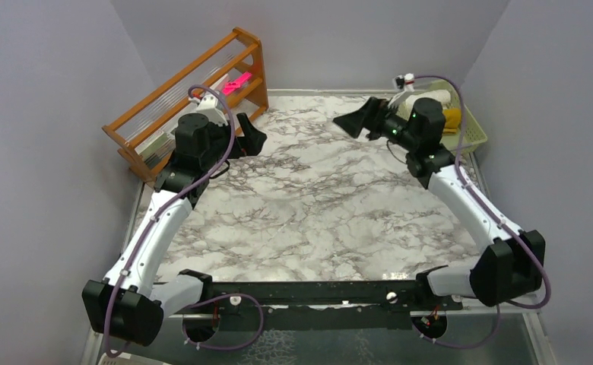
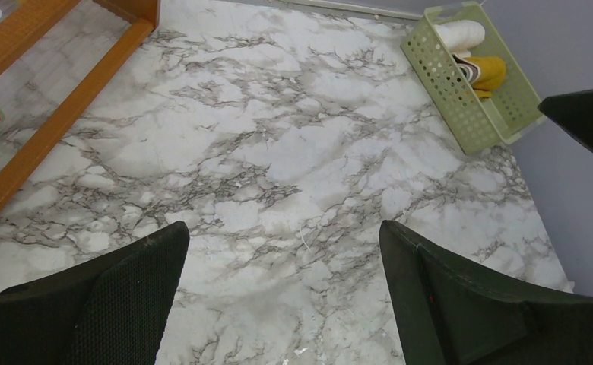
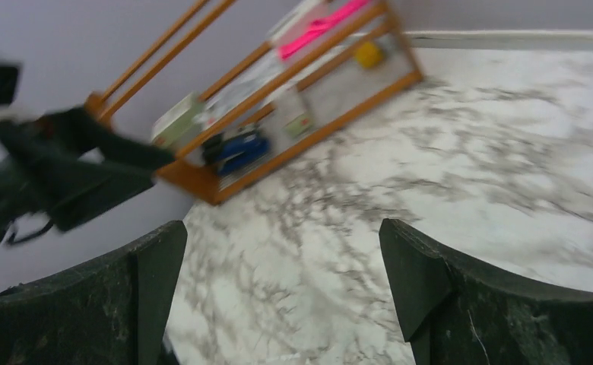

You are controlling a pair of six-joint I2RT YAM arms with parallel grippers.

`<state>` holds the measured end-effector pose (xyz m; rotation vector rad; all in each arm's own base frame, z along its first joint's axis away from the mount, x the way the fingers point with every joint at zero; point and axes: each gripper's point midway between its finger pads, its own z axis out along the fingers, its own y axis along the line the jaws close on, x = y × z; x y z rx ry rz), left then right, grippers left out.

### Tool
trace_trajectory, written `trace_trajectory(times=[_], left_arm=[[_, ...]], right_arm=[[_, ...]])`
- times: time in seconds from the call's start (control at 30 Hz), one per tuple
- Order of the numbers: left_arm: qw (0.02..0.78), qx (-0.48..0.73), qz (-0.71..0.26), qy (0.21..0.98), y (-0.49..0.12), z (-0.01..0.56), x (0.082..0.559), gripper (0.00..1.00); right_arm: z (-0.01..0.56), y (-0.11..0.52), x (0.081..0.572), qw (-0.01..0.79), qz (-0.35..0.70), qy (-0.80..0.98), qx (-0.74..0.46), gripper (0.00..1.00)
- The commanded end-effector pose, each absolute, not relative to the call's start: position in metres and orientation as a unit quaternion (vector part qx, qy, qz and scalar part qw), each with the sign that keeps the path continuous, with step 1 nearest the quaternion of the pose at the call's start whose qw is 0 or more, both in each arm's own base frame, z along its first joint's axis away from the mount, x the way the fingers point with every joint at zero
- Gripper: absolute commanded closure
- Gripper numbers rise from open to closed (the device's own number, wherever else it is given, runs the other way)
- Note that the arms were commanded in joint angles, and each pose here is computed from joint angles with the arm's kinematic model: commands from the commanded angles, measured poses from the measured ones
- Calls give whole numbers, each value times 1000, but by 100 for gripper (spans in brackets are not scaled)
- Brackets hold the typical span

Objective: Roll the towels
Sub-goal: Reset both arms

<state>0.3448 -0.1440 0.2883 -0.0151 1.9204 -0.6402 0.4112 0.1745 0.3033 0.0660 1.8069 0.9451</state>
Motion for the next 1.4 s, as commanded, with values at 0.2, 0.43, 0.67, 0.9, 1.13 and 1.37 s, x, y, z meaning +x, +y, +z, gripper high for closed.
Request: trace_trajectory(times=[0.2, 0.43, 0.67, 0.9, 1.13, 1.37], left_arm=[[551, 16, -234, 801, -122, 281, 303, 1], [531, 17, -227, 816, -118, 253, 289, 1], [524, 21, -222, 822, -117, 245, 287, 1], [517, 27, -215, 828, -116, 238, 288, 1], [522, 25, -205, 828, -112, 238, 289, 1], [521, 28, -203, 829, -112, 236, 289, 1]], right_arm=[[296, 236, 335, 541, 429, 699, -187, 0], [262, 229, 344, 527, 405, 737, -122, 0], [247, 221, 360, 528, 344, 769, -103, 0], [237, 211, 372, 546, 282, 783, -97, 0], [235, 212, 373, 543, 285, 784, -95, 0], [237, 215, 368, 548, 296, 776, -104, 0]])
